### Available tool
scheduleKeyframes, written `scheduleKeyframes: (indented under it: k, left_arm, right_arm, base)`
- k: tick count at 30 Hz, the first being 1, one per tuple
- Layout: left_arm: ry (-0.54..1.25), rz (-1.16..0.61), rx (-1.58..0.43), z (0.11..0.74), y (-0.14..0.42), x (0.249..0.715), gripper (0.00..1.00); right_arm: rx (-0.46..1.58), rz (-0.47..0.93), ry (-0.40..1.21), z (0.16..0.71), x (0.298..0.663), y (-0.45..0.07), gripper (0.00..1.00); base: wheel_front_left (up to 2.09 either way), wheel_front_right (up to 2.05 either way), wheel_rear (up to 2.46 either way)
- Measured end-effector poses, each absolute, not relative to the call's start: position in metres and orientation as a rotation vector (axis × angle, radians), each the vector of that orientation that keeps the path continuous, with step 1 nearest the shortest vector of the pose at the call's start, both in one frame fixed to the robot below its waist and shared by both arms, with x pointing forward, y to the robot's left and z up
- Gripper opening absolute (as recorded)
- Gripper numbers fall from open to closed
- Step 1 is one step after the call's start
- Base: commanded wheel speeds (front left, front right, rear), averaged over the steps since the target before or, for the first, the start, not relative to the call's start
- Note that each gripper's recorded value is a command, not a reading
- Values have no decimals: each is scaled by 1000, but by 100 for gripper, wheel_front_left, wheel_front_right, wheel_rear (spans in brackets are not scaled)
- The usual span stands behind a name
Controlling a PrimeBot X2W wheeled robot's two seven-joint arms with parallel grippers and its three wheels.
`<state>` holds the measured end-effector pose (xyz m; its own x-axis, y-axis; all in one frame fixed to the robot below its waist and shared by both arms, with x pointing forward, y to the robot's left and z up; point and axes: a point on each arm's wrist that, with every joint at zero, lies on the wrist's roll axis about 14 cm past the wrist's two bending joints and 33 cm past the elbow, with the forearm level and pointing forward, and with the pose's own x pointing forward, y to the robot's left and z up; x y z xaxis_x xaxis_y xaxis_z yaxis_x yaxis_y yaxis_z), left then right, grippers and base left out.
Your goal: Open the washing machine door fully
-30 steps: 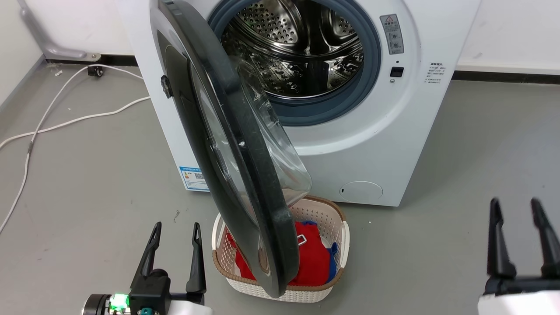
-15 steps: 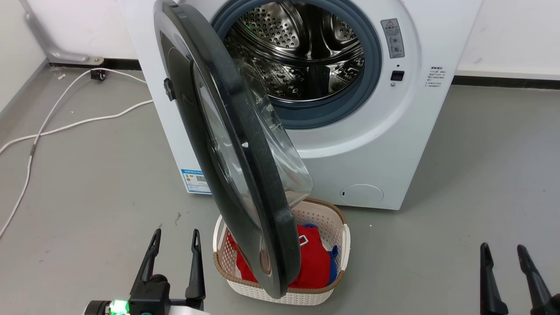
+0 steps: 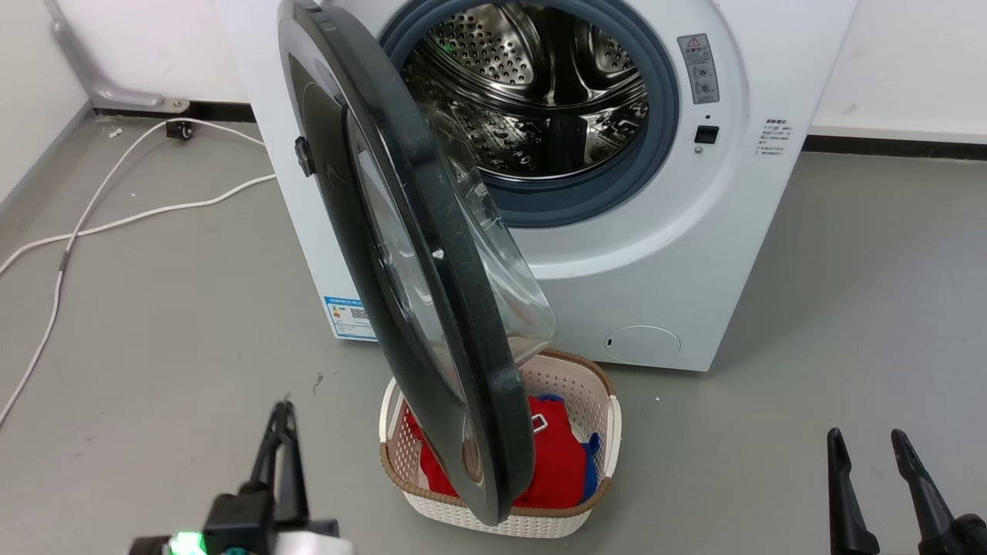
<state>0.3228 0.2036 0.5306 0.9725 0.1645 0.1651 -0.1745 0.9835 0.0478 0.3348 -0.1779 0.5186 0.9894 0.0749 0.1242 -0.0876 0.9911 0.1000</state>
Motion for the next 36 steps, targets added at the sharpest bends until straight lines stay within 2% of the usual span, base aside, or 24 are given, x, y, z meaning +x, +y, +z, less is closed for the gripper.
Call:
scheduleKeyframes:
  k: [4,11,22,30,36]
  left_arm:
    - [-226,198,84,552,214,325,0]
    - [-465,215,146,628,220,325,0]
    - [-787,57,201,722,173,312,0]
    - [-880,-163,172,744,115,307,0]
    - [-853,-275,129,735,85,310,0]
  right_arm:
    - [105,91,-123,520,336,-175,100]
    - [103,102,-130,522,338,-172,100]
    - [95,125,-131,522,338,-164,100]
    - [90,133,-132,523,339,-161,100]
    - [93,129,-130,522,339,-161,100]
  base:
    - [0,0,0]
    - [0,0,0]
    - [0,0,0]
    - [0,0,0]
    - [0,0,0]
